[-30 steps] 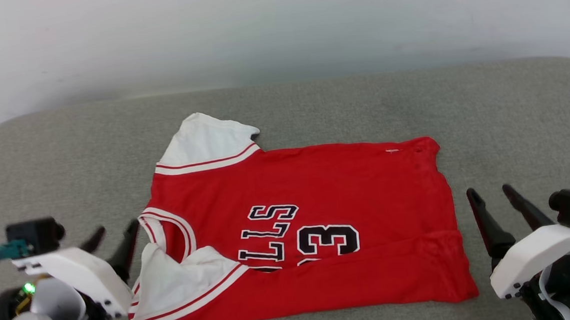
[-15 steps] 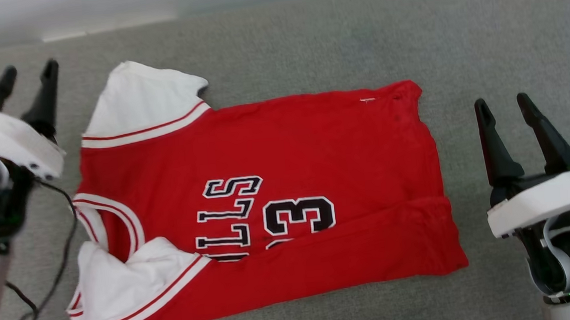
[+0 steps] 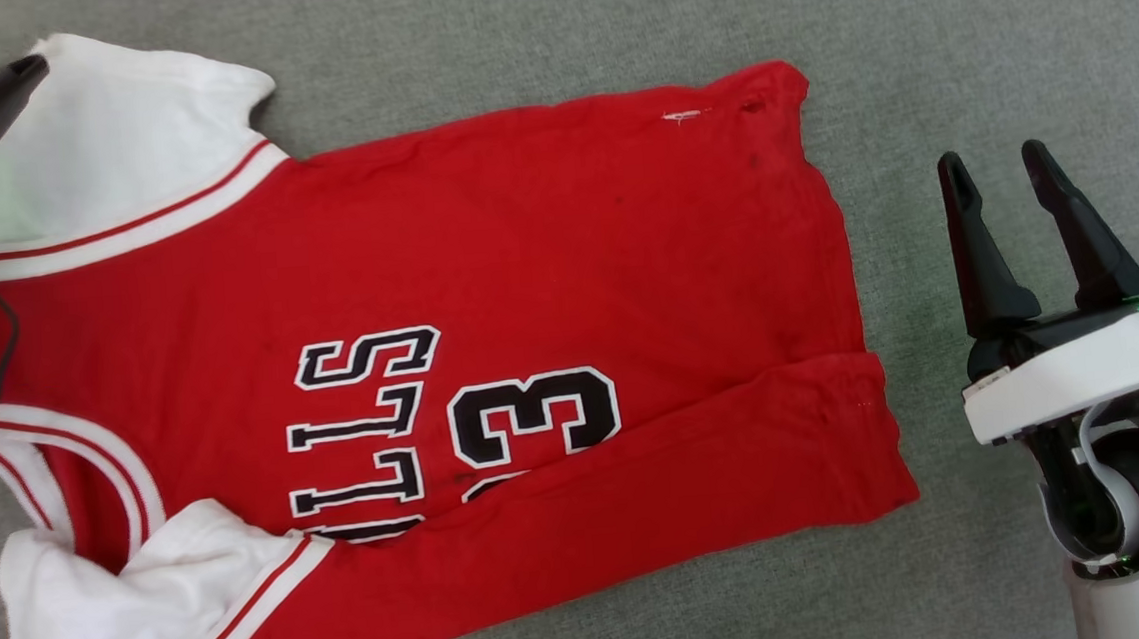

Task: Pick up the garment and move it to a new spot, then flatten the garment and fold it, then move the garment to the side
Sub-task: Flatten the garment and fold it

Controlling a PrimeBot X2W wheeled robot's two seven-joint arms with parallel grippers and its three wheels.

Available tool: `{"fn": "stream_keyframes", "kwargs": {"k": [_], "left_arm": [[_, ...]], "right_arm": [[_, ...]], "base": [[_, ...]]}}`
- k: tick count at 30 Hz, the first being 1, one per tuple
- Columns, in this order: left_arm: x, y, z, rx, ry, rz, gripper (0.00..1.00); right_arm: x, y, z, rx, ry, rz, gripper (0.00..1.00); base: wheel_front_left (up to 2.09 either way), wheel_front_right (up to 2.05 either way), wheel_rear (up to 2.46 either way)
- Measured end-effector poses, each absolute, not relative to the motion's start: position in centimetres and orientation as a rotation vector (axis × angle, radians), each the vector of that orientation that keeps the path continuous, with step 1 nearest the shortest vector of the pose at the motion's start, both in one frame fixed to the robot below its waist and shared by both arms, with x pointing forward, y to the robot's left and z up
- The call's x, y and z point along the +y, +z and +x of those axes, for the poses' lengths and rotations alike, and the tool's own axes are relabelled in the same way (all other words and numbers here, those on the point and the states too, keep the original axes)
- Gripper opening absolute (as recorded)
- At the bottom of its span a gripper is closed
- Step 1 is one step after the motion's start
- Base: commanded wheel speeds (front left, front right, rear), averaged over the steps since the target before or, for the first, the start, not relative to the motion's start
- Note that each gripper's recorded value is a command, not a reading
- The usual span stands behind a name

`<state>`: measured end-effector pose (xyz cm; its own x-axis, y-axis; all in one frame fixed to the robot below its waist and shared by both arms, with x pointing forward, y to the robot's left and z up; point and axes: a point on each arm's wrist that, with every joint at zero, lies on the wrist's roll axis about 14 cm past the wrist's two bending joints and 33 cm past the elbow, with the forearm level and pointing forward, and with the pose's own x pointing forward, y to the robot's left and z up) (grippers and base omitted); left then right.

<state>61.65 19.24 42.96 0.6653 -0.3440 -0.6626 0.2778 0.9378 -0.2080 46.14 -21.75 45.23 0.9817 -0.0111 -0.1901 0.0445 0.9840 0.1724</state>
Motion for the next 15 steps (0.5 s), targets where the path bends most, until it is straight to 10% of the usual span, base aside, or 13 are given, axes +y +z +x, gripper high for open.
{"fn": "stream_keyframes", "kwargs": {"k": [10, 11, 13, 15], "left_arm": [[18.5, 36.6, 60.7, 1.013, -0.353, -0.201, 1.0], [18.4, 36.5, 60.7, 1.018, -0.356, -0.21, 0.78], [18.2, 36.4, 60.7, 1.019, -0.36, -0.216, 0.0], [18.0, 36.5, 60.7, 1.01, -0.361, -0.228, 0.0]], "right_arm": [[-22.8, 42.6, 46.0, 0.249, -0.066, 0.205, 1.0], [-22.9, 42.5, 45.9, 0.253, -0.067, 0.205, 1.0], [-22.8, 42.3, 45.9, 0.258, -0.066, 0.222, 1.0], [-22.6, 42.3, 46.0, 0.264, -0.063, 0.228, 1.0]], "base": [[0.0, 0.0, 0.0], [0.0, 0.0, 0.0], [0.0, 0.0, 0.0], [0.0, 0.0, 0.0]]}}
